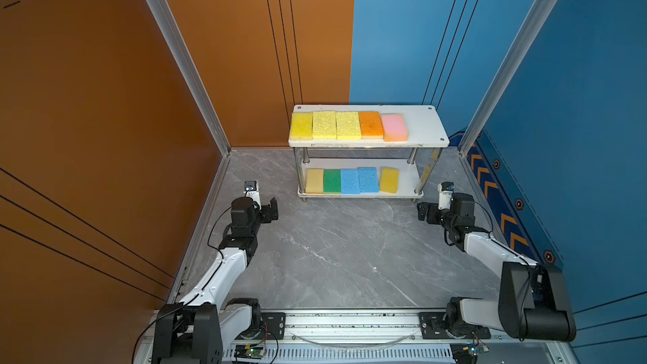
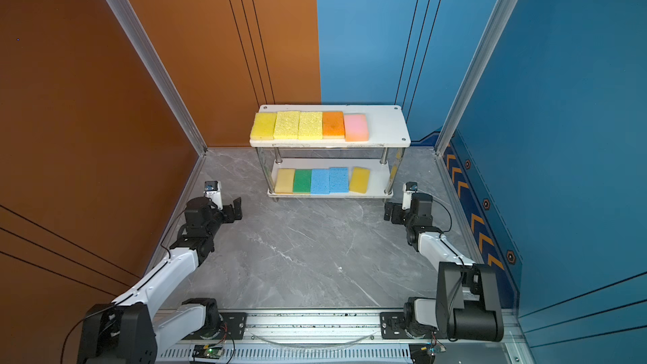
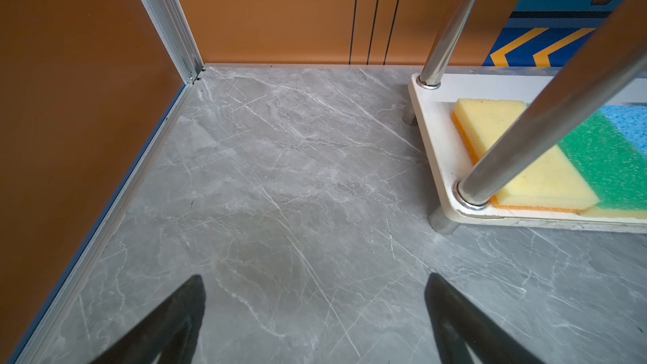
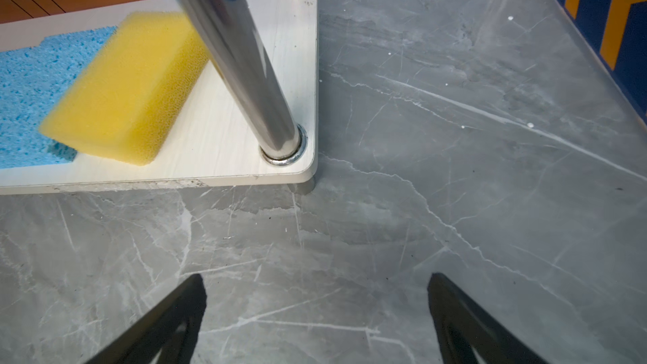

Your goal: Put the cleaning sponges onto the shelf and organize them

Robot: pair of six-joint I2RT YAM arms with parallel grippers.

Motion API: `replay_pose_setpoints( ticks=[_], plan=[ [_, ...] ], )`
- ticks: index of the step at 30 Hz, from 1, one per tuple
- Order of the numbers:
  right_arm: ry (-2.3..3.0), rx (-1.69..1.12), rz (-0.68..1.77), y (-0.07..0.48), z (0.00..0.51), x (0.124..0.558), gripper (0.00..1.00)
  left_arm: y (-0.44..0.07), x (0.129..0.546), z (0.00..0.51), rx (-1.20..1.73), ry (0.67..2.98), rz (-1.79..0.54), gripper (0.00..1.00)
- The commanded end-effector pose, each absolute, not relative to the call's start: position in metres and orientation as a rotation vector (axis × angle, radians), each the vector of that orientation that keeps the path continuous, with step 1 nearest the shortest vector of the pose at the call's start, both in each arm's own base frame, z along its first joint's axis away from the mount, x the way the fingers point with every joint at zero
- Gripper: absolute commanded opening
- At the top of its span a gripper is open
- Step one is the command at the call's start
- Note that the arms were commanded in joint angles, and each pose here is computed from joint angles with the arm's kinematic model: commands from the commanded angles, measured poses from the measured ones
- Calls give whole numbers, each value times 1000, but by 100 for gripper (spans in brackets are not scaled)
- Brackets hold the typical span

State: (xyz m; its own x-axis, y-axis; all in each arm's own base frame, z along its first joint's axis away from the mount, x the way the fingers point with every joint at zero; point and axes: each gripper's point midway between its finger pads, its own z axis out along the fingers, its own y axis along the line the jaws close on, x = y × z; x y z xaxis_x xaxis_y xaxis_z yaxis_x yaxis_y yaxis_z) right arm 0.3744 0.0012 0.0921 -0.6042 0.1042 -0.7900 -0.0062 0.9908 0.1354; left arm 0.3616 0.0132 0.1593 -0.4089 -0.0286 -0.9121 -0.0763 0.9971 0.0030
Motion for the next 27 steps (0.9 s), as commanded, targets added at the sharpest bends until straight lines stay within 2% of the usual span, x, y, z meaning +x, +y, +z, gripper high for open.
replay_pose_setpoints(
  ticks=[1,10,27],
  plan=[
    [2116,42,96,-1,109,401,100,14,379,178,-67,1929,38,98],
    [2141,20,95,4,92,425,100,21,402,170,-99,1938,38,98],
    [2171,1,100,8,81,428,100,29,426,136,-137,2015,-20,98]
  ],
)
